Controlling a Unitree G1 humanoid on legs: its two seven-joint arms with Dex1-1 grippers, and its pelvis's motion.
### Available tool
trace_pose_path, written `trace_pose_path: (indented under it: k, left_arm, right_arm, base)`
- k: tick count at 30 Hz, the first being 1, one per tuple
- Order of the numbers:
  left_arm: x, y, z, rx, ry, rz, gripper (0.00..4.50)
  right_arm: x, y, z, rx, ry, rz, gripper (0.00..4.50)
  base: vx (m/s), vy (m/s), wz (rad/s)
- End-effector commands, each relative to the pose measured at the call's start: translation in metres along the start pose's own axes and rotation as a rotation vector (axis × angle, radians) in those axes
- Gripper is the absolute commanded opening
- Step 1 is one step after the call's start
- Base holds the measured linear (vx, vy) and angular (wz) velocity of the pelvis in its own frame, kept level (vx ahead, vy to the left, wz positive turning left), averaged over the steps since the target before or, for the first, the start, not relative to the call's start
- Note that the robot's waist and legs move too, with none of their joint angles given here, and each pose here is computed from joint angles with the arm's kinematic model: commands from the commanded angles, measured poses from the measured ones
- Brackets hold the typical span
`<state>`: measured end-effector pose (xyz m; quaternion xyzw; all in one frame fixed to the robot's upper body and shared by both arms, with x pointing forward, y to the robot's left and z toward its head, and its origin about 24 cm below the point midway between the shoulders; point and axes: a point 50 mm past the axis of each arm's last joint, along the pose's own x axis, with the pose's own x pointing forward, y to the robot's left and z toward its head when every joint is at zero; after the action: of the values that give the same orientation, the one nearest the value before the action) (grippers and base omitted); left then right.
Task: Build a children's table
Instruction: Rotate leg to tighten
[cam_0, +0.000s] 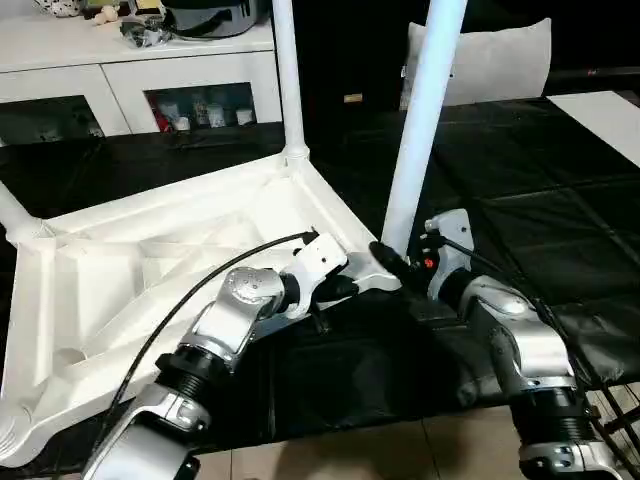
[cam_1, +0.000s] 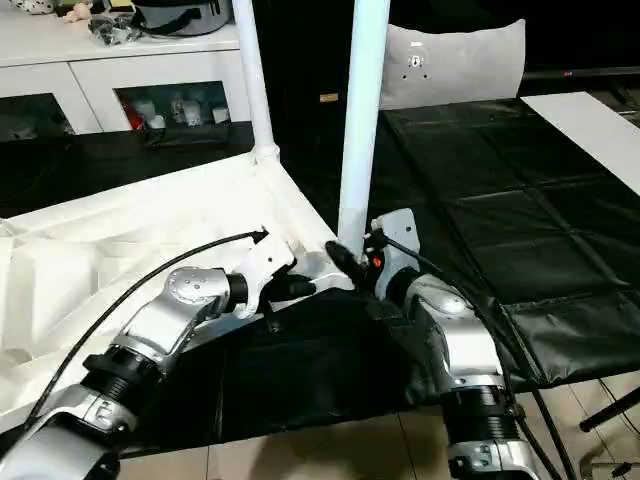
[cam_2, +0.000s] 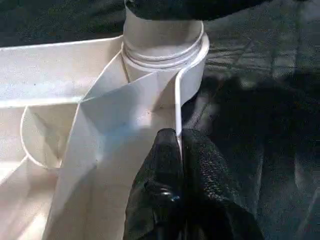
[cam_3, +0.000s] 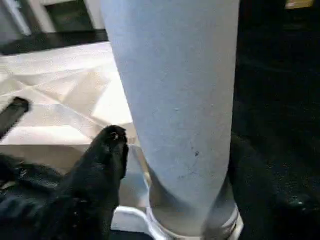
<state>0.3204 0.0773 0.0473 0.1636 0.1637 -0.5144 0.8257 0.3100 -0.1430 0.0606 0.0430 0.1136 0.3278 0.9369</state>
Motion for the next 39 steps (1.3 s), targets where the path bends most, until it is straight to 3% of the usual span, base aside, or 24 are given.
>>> trace_pose_path:
  k: [1, 6, 9, 17, 25, 39]
  left_arm:
    - [-0.002, 0.0, 0.007, 0.04, -0.037, -0.011, 0.0]
    - [-0.011, 0.003, 0.003, 0.076, -0.025, -0.058, 0.0]
    - [-0.021, 0.002, -0.003, 0.134, 0.001, -0.163, 0.0]
    - [-0.034, -0.005, -0.018, 0.253, 0.093, -0.359, 0.0]
    - [-0.049, -0.007, -0.017, 0.325, 0.112, -0.525, 0.0]
    - [-0.051, -0.009, -0.018, 0.33, 0.102, -0.57, 0.0]
  right_arm:
    - [0.005, 0.017, 0.007, -0.027, -0.033, 0.139, 3.5]
    - [-0.005, 0.01, 0.01, -0.08, -0.013, 0.22, 4.01]
    - [-0.021, 0.002, 0.01, -0.179, 0.059, 0.353, 4.01]
    - [-0.035, 0.002, 0.007, -0.206, 0.144, 0.555, 4.01]
    - [-0.04, 0.001, 0.008, -0.191, 0.207, 0.715, 3.23]
    - [-0.04, 0.009, 0.001, -0.148, 0.264, 0.832, 2.02]
  base:
    - [0.0, 0.0, 0.0]
    - [0.0, 0.0, 0.0]
    - [0.0, 0.0, 0.0]
    - [0.0, 0.0, 0.0]
    - [0.0, 0.0, 0.0]
    - [0.0, 0.0, 0.0]
